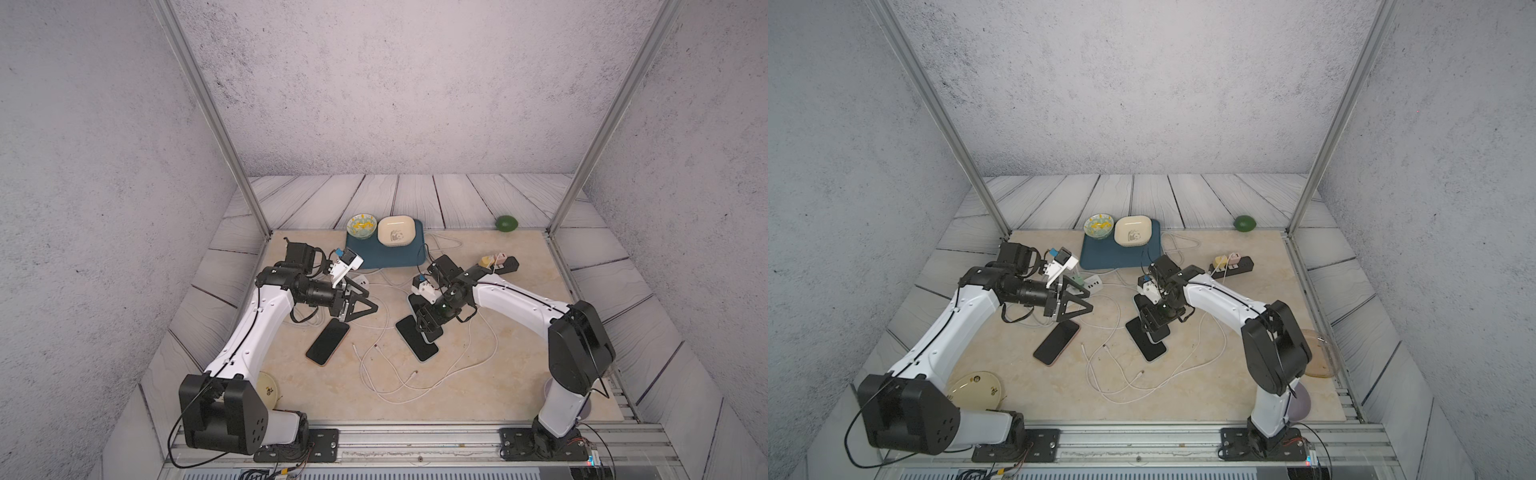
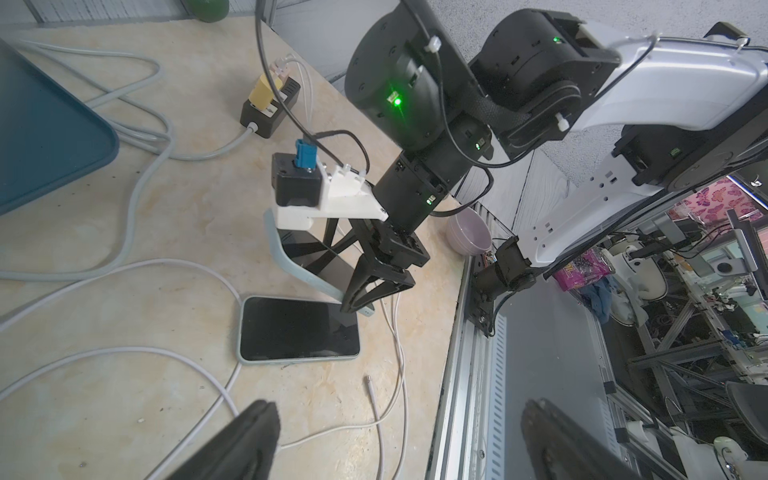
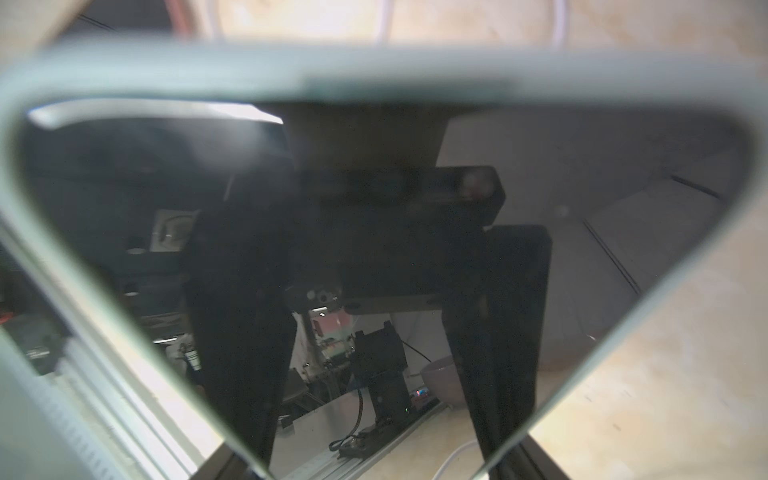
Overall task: Unplug the charging cable from the phone
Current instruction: Place the phone at the center of the board.
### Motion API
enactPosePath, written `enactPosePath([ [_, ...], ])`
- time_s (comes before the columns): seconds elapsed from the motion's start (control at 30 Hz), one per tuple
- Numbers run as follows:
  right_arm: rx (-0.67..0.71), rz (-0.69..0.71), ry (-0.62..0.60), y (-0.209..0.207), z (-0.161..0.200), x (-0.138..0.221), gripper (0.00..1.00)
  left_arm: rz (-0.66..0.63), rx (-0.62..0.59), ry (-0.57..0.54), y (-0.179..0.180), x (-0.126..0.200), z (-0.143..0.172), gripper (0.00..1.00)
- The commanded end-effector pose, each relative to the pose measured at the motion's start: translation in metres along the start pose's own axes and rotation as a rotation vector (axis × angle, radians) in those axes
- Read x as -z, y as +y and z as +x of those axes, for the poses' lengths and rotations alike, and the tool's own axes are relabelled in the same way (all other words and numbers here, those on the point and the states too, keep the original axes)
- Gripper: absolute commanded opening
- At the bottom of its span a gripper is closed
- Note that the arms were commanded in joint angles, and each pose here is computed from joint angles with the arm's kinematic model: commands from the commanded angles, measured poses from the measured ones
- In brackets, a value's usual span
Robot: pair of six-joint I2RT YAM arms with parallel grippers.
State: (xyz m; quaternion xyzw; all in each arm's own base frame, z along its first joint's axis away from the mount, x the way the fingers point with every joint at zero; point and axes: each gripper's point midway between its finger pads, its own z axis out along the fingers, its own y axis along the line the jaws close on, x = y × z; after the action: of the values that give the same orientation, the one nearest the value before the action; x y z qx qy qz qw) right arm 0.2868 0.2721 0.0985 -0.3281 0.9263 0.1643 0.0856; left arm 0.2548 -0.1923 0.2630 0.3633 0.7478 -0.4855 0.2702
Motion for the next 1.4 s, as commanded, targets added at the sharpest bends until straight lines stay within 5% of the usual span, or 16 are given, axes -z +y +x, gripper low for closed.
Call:
enactPosePath([
  [0.0,-0.045,0.139,0.086,-0.025,0.012,0.012,0.44,-0.008,-0.026,-0.012,-0.004,0.005,-0.003,0.98],
  [0.47,-0.083,0.294,0.344,-0.071,0.037,-0.022,0.45,-0.011,-0.024,-0.013,-0.004,0.006,-0.001,0.98],
  [0.93,-0.119,0.305,0.414,-0.086,0.051,-0.051,0.50,-0.015,-0.032,-0.015,-0.005,0.008,0.000,0.98],
  [1.37,-0.134,0.289,0.386,-0.088,0.051,-0.052,0.92,-0.044,-0.038,-0.021,0.000,0.012,0.000,0.98],
])
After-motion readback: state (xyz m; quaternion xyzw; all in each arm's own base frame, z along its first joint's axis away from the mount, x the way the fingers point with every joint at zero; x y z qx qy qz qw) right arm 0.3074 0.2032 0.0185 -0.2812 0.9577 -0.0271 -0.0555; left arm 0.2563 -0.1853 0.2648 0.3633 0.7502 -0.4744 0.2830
